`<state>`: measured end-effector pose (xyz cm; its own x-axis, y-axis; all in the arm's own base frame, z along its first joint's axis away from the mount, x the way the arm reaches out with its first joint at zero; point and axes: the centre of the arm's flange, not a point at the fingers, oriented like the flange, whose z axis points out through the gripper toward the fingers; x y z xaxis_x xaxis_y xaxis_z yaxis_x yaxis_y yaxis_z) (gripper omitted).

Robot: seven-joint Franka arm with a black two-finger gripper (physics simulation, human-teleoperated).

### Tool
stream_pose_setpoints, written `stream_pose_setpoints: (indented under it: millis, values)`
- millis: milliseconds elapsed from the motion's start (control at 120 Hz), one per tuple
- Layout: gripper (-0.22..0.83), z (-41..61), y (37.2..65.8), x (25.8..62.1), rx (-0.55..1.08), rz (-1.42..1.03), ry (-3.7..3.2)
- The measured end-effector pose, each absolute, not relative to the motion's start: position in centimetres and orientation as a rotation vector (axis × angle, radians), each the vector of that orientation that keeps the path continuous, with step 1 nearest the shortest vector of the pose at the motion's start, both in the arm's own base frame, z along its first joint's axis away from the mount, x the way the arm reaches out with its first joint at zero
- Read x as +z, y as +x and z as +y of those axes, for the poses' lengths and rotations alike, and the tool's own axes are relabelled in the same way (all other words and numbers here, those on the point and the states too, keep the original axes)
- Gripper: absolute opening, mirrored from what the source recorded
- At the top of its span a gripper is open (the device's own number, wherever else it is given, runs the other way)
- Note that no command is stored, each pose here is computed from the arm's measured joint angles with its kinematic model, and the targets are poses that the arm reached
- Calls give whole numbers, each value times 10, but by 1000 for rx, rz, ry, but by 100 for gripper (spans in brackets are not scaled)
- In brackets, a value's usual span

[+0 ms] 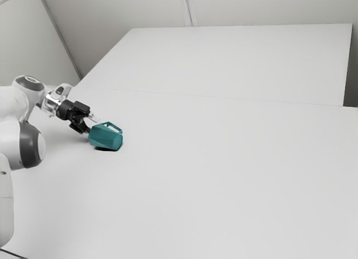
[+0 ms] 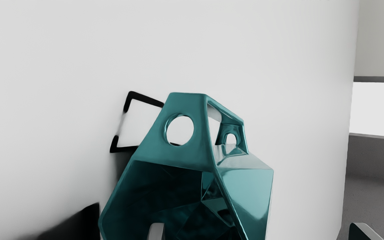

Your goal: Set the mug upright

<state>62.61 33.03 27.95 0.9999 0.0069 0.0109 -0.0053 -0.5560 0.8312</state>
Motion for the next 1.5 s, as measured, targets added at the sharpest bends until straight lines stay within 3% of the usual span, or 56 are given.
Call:
stream_pose_setpoints:
  millis: [225,367,667,808,1175,1500]
  values:
    - [59,322,629,269,26,-2,2123]
    - [52,323,623,260,19,19,2104]
    - [8,321,623,259,20,16,2101]
    - [-6,321,623,259,20,16,2103]
    - [-15,321,622,271,29,26,2110]
    - [-17,302,624,312,42,-1,2108]
